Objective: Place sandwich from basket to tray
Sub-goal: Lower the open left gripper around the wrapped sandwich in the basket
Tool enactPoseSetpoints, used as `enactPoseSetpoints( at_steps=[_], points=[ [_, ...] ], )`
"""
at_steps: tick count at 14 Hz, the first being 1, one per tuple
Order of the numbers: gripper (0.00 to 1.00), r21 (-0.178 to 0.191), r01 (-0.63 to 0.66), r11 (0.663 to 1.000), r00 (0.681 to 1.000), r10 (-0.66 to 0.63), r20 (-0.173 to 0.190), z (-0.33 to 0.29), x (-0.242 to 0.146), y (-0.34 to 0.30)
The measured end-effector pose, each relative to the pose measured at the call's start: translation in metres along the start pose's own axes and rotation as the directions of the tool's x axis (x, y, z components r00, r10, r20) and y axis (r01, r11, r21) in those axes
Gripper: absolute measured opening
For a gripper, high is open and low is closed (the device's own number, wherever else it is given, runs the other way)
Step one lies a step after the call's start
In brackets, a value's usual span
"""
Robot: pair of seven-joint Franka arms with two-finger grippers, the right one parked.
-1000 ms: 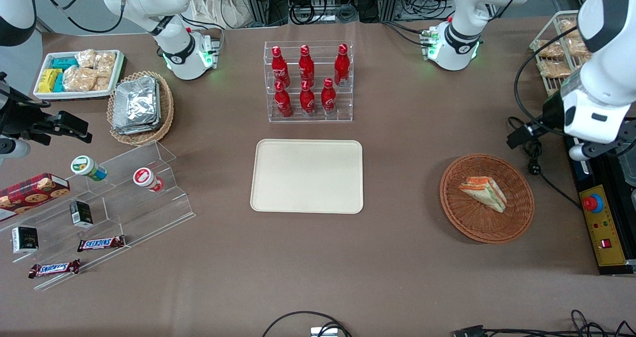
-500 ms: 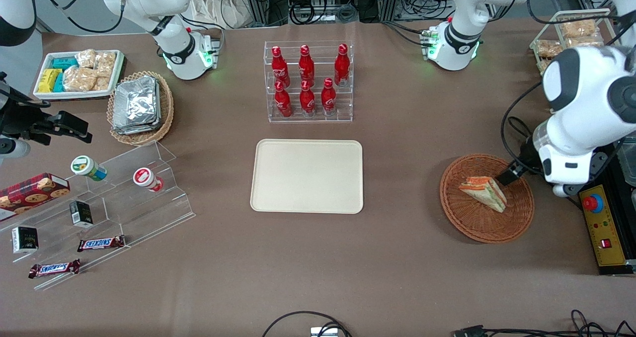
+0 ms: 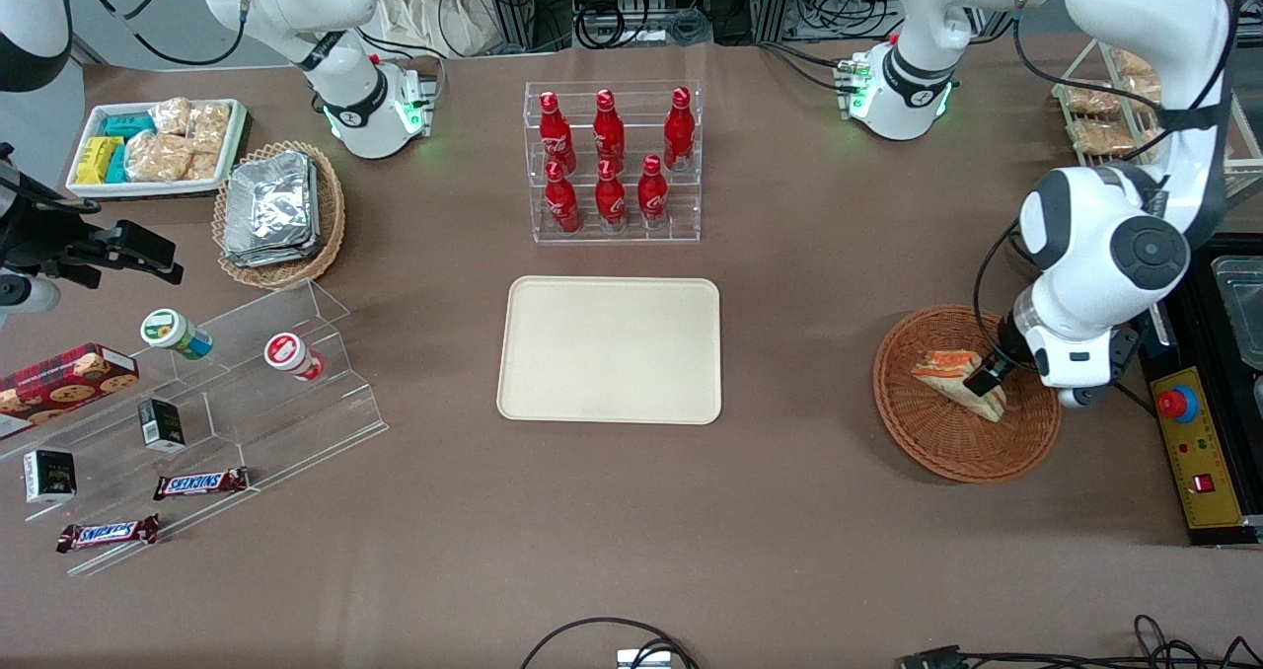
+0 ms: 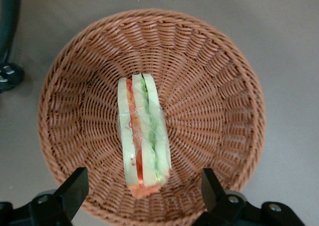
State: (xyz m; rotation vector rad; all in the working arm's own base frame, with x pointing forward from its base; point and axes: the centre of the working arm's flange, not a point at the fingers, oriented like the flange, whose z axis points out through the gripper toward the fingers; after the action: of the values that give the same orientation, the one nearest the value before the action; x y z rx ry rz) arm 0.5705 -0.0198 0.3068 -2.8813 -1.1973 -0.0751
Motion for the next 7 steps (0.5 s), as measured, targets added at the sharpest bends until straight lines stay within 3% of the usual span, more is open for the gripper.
enactPoseSetpoints(
  at_steps=[4, 7],
  points=[
    [1.00, -0.014, 0.011, 1.000, 1.000, -0.011, -0.023, 0.032, -0.004, -0.004],
    [1.00, -0.018, 0.034, 0.999, 0.999, -0.035, -0.013, 0.044, -0.004, -0.004]
  ],
)
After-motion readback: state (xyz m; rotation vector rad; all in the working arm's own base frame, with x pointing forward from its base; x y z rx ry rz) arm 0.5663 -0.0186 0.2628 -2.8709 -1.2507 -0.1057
